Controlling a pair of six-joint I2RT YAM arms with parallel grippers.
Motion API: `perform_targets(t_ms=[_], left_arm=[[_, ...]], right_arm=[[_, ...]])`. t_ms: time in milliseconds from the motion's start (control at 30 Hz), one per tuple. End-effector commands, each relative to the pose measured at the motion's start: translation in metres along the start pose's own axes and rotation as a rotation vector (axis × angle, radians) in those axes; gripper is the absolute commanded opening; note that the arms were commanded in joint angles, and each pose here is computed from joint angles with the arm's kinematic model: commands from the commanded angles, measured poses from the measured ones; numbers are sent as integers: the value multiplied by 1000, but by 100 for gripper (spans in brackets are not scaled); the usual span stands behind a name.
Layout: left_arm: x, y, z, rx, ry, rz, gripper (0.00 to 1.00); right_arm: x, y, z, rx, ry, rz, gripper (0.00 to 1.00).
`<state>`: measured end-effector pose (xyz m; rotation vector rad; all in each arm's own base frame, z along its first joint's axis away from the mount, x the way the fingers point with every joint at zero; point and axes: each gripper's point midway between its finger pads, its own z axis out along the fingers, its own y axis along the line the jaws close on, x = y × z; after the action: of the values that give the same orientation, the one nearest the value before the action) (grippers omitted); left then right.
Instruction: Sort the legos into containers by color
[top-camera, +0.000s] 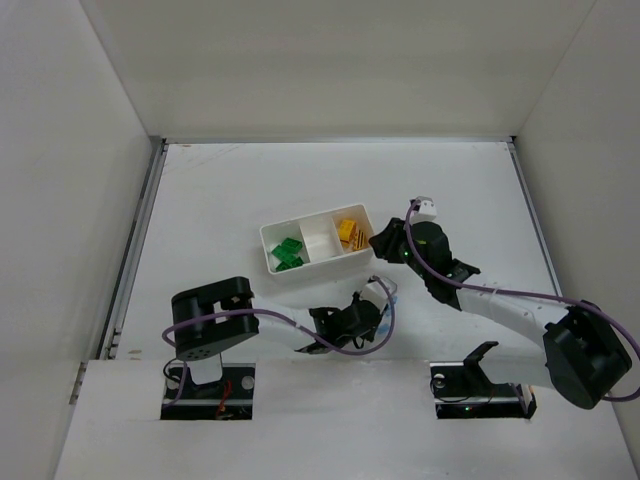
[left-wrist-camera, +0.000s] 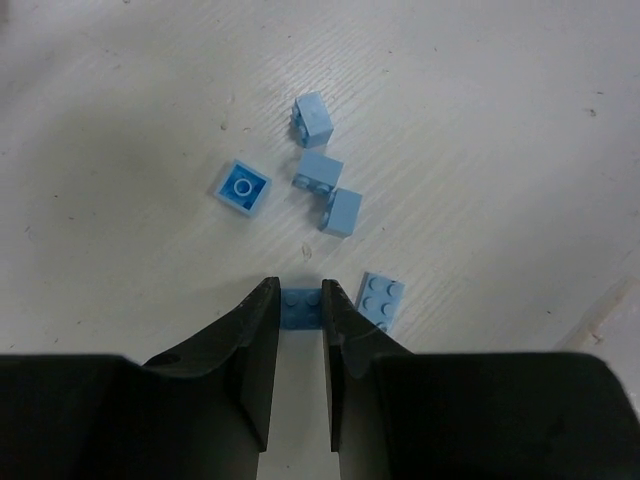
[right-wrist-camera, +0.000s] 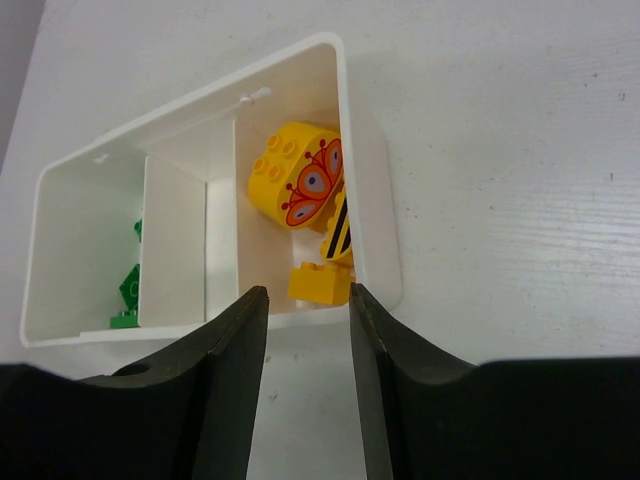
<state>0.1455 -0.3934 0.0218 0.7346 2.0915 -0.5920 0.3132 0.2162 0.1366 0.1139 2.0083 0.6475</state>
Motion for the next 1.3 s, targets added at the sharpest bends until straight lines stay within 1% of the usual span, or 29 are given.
perform_targets(t_ms=[0,100,233,367,433,567,700,800,867,1100,1167,1267], left_arm=[[-20,8,-7,-32,-47,-1,15],[-36,12,-15,-34,-85,-25,14],[-69,27,-30,-49,-150,-80,14],[-111,62,-47,-111,-246,-172,14],[-129,85,-54,-154,-293,-217,14],[-156,134,-58,-264,-351,-294,14],[-158,178,-47,-372,-319,-337,14],[-154,196,-37,-425,-288,-341,15],[-150,204,-33,-448,-268,-343,18],[-152,209,-33,-472,-279,-331,32],[-152,206,-35,-466,-280,-326,33],[-149,196,-37,-445,-276,-313,34]], right_arm=[[-17,11,-3,-45,-65,13,45],[-20,10,-5,-46,-79,18,46],[-24,9,-8,-45,-96,27,47],[-31,4,-12,-34,-123,44,47],[-34,0,-14,-25,-137,53,45],[-36,-4,-16,-16,-147,66,35],[-35,-6,-15,-6,-142,59,35],[-34,-11,-15,23,-141,50,42],[-34,-17,-17,55,-145,46,44],[13,-42,-37,200,-38,-7,45],[29,-52,-46,253,-7,1,43],[49,-61,-56,305,46,15,39]])
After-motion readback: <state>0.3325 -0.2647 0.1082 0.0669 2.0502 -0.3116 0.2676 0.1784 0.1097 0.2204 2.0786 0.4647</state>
